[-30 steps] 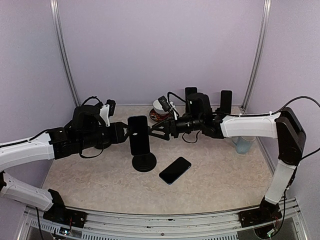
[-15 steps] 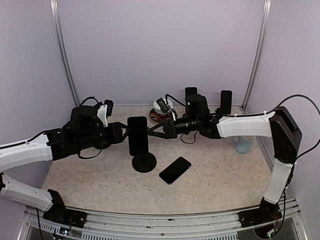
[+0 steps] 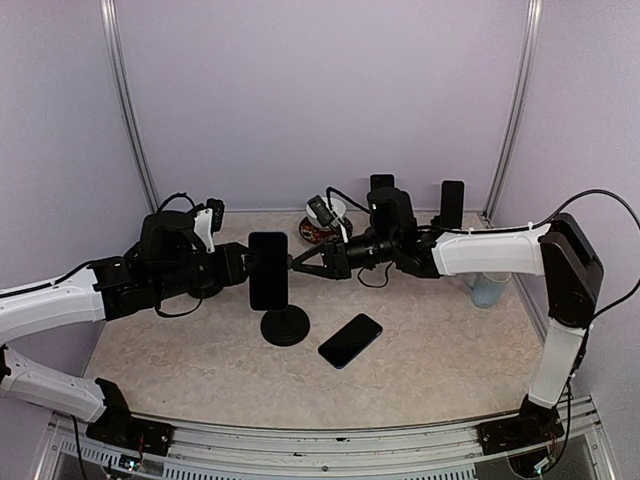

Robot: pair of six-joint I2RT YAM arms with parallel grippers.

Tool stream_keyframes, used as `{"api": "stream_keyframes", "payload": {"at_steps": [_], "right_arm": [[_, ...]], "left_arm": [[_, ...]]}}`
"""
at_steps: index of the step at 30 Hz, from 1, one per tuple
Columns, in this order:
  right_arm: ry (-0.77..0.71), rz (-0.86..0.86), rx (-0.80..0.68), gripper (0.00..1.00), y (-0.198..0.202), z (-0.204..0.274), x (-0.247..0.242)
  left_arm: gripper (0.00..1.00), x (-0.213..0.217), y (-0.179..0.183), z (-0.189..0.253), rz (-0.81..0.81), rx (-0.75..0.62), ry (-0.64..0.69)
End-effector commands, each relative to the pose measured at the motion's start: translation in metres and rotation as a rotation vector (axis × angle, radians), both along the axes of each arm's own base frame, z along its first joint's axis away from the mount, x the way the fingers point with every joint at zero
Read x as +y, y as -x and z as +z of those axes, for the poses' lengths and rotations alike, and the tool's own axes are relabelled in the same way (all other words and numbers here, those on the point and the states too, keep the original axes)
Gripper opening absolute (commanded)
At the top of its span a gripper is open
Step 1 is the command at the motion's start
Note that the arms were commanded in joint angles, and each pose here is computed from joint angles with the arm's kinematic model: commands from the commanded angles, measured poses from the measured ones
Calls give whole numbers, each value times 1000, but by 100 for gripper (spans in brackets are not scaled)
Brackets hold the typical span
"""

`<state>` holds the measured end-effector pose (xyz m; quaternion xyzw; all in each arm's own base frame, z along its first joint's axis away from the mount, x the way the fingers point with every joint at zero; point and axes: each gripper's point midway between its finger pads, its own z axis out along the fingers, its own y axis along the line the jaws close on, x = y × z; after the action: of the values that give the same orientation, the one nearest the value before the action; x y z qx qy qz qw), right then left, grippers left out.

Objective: Place the phone on the phone stand
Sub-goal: Adjust the phone stand with the phone at the center of the board.

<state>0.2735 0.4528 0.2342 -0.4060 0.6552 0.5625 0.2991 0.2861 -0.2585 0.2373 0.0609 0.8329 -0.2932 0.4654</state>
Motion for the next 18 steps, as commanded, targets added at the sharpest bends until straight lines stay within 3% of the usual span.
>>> {"api": "stream_keyframes", "payload": {"at_steps": [1,7,18], "right_arm": [[-6,17,-39,13,8,9,7],[-1,28,-42,14,17,7,9],[13,31,-50,18,30,9,9]], "left_arm": [[47,4,-6,0,31,0,-4],[57,6,-7,5,43,-15,0],[86,11,-9,32,55,-74,-7]]}}
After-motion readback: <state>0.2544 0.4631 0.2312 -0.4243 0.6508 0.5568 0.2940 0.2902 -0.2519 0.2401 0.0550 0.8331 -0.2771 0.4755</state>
